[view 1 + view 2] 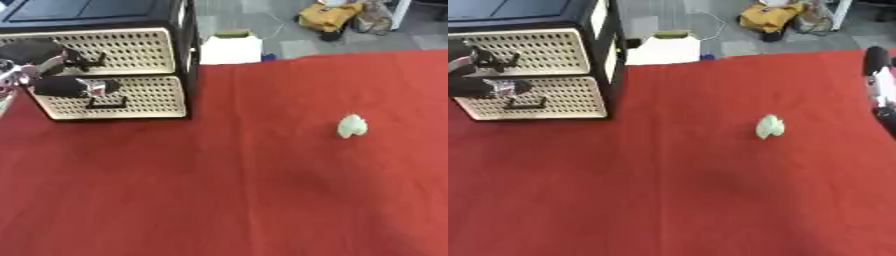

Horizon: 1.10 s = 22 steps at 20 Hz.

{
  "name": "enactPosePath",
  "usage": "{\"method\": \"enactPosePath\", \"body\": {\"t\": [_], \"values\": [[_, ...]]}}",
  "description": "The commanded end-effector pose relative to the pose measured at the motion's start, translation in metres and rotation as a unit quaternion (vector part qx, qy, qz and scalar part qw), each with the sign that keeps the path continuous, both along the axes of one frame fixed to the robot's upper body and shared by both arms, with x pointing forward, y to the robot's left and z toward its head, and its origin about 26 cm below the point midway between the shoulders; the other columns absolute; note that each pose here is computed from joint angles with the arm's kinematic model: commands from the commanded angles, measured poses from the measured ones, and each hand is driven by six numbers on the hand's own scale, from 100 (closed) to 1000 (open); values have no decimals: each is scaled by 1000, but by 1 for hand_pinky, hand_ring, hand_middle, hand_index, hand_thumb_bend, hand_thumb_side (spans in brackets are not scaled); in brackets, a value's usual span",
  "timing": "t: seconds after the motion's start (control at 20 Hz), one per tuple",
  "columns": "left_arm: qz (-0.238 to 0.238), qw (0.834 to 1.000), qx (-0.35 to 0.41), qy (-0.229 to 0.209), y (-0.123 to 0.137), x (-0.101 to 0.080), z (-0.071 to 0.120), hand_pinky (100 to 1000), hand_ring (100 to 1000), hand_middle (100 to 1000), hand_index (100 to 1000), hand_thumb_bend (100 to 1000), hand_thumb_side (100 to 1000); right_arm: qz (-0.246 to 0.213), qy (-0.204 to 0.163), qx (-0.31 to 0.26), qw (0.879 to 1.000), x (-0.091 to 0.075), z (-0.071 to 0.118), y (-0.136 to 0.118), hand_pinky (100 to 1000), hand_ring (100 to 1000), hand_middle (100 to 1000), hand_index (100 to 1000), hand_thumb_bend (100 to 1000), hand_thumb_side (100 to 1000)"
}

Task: Pick up objects from table and place into drawer.

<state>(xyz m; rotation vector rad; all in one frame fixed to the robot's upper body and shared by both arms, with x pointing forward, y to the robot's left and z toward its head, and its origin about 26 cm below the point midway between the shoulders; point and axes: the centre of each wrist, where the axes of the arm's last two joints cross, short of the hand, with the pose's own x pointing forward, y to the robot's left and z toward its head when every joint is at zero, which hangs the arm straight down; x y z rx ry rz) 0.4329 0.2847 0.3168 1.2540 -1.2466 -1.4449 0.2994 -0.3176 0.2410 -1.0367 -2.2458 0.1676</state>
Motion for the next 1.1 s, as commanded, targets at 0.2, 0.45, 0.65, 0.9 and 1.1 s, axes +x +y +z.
{"method": "enactPosePath", "body": {"t": [0.2,0.45,0.65,0.9,1.1], "values": [[2,1000,17,-7,15,-12,7,100,100,100,691,591,1000,-2,-14,-2,1000,-4,7,-1,719,824,543,812,359,707],[-5,999,32,-6,17,-21,3,100,100,100,687,588,1000,-1,-15,-1,1000,-3,7,-1,719,823,543,812,356,706],[-12,999,41,-9,16,-29,2,100,100,100,676,567,1000,-1,-18,0,1000,-3,7,-1,718,822,544,812,354,705],[-20,999,44,-17,15,-39,1,100,100,100,669,536,1000,-1,-20,0,1000,-3,8,-1,718,822,545,811,352,704],[-23,998,43,-25,15,-45,0,100,100,100,669,524,1000,-1,-20,1,1000,-3,8,0,718,821,545,811,350,703]]}}
